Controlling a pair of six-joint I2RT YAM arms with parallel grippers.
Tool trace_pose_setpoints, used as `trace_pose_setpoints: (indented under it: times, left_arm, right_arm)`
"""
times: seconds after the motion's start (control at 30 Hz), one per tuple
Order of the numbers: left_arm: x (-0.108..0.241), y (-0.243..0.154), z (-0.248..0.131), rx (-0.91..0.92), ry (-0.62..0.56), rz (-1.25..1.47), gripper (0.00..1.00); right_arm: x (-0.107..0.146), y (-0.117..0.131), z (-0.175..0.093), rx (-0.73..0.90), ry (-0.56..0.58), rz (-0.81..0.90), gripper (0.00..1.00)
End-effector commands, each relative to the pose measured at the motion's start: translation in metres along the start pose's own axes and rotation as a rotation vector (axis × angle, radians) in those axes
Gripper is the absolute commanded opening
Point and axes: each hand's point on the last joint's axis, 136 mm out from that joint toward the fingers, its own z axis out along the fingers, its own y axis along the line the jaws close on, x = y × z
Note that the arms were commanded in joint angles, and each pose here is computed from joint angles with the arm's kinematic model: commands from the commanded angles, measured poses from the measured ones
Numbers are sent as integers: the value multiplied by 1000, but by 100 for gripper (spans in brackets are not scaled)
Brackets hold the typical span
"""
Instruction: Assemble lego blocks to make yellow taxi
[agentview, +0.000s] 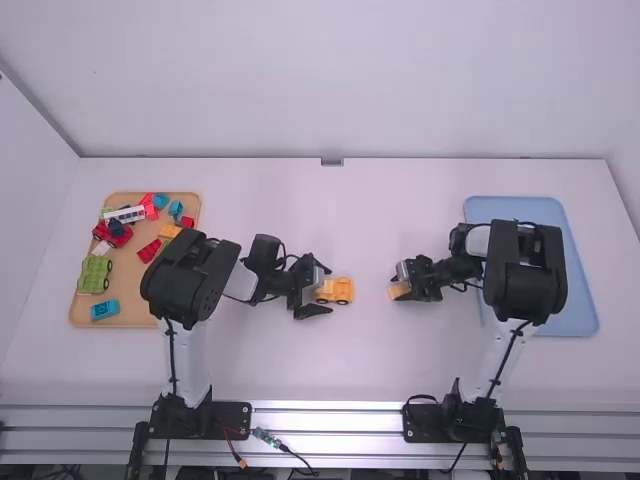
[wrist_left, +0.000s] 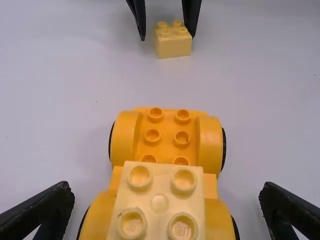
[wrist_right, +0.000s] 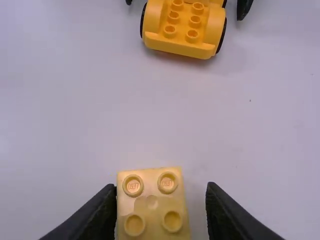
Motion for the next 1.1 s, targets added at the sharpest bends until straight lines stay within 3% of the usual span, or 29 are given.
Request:
trace_pose_setpoints:
  times: [0.0,0.3,0.37,0.73,0.93,0.97,1.03,1.07]
  left_arm:
    - [-3,-2,3,18,-9,4,99]
    - [-2,-2,3,15,-10,6,99]
    - [-3,-2,3,17,-12,7,99]
    - [-3,-2,3,16,-13,10,99]
    - [-5,3,4,23,-6,-6,99]
    - [-5,4,4,27,-3,-14,93]
    - [-6,4,4,30,0,-20,91]
    - [-6,4,6,35,3,-15,79]
  right_arm:
    - [3,5,4,-18,-3,25,43]
    - [4,10,3,-36,6,38,43]
    - [4,10,4,-36,5,37,32]
    - [0,7,2,-29,-13,47,23]
    - [-9,-10,-6,-14,-26,161,15]
    - [-13,-13,-7,-22,-27,177,11]
    - [-18,-15,-6,-33,-33,180,11]
    - [-24,-16,-5,-45,-39,172,10]
